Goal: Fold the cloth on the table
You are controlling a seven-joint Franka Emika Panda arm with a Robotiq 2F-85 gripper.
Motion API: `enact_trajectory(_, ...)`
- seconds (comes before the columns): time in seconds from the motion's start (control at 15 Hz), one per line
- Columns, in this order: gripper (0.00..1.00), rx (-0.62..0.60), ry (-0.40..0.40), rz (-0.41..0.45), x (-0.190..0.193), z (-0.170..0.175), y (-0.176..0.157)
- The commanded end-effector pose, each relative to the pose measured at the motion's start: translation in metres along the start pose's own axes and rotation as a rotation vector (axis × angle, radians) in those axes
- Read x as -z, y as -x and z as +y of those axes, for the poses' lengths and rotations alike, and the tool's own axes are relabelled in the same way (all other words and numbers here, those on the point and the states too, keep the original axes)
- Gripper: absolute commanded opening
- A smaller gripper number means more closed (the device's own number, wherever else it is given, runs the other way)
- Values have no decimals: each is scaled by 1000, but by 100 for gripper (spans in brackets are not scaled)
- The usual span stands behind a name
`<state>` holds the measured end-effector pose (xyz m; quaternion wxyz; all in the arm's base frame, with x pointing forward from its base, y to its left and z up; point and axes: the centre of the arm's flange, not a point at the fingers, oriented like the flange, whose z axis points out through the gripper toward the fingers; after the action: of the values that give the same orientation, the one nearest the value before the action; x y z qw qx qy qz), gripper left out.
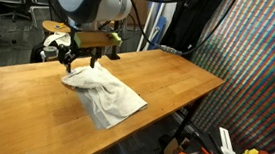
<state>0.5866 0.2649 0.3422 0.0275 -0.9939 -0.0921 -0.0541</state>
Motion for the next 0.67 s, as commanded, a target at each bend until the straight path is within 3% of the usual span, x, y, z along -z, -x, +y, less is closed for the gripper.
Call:
enact_trajectory(0.0, 100, 7, 44, 13, -13, -35, -30)
enact_trajectory(0.33, 100, 5, 136, 67, -53, -55, -51)
enact_trajectory(0.6, 100, 0, 167, 36, -79, -61, -69)
